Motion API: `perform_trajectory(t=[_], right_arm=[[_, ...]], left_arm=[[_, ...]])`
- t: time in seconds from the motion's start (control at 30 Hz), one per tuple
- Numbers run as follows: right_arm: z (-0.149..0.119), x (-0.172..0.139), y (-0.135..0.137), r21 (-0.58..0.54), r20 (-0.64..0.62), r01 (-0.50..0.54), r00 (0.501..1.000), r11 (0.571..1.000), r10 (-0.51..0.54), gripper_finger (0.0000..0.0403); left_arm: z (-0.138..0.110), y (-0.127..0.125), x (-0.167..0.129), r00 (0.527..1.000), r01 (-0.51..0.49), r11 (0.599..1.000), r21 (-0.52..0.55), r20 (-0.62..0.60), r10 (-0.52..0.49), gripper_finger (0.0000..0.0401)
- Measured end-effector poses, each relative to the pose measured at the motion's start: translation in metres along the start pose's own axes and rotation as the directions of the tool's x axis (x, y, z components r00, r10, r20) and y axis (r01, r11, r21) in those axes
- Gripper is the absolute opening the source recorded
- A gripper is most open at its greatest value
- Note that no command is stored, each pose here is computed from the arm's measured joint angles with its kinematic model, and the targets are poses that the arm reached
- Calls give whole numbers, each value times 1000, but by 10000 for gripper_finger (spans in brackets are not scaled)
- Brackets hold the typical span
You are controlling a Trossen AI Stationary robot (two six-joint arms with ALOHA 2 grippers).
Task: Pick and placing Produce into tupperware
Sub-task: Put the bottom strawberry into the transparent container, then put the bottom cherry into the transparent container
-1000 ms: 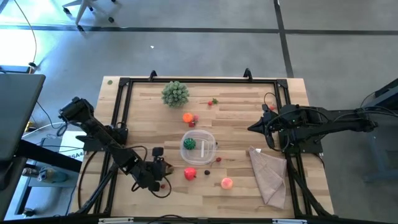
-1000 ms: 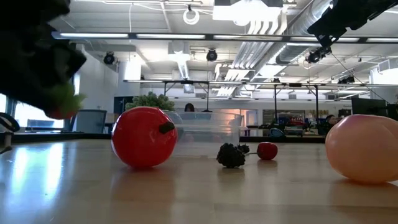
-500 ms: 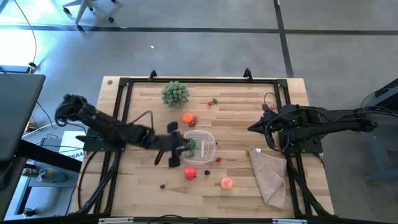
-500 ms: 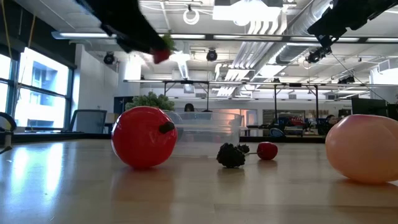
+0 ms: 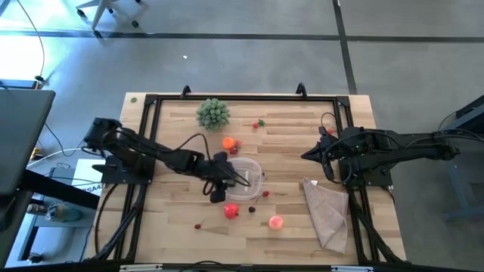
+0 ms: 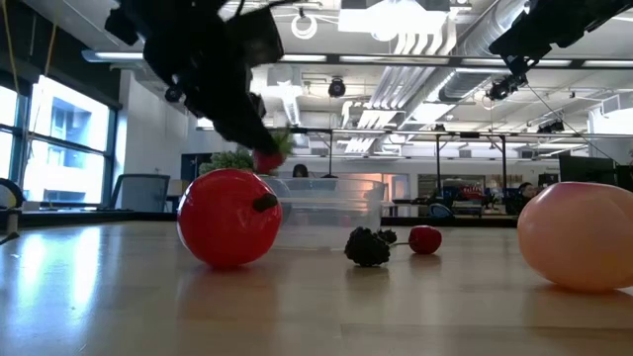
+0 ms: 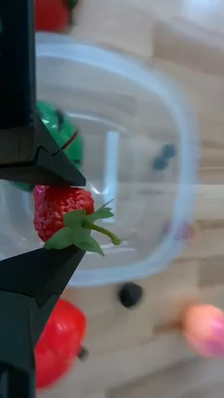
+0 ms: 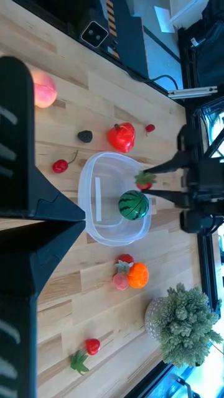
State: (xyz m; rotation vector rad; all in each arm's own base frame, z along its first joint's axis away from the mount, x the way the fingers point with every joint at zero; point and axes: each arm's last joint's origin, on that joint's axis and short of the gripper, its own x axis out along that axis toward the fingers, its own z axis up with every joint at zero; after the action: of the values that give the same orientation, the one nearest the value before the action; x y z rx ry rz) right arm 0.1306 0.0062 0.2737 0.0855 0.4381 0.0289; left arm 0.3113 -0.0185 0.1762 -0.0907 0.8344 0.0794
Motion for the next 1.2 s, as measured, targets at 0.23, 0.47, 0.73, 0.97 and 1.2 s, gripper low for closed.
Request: perform_trajectory(t=[0.23,0.47,0.73,0.97,1.2], right_arm=[[0,0,0,0,0,0,1000,1000,0,0],[0,0,0,0,1,0,1000,1000,0,0],[0,0,0,0,0,0,1000,1000,0,0],[0,0,0,0,0,0,1000,1000,0,0],[0,0,0,0,0,0,1000,1000,0,0]], left_arm=[[-11,0,19,997,-4,1000,5,-73,4,138],[-12,0,21,997,-5,1000,6,-81,5,138],[-14,1,21,995,-8,1000,7,-101,9,138],[-15,1,21,994,-11,1000,-18,-107,9,155],[-15,1,21,994,-12,1000,-22,-106,9,194]])
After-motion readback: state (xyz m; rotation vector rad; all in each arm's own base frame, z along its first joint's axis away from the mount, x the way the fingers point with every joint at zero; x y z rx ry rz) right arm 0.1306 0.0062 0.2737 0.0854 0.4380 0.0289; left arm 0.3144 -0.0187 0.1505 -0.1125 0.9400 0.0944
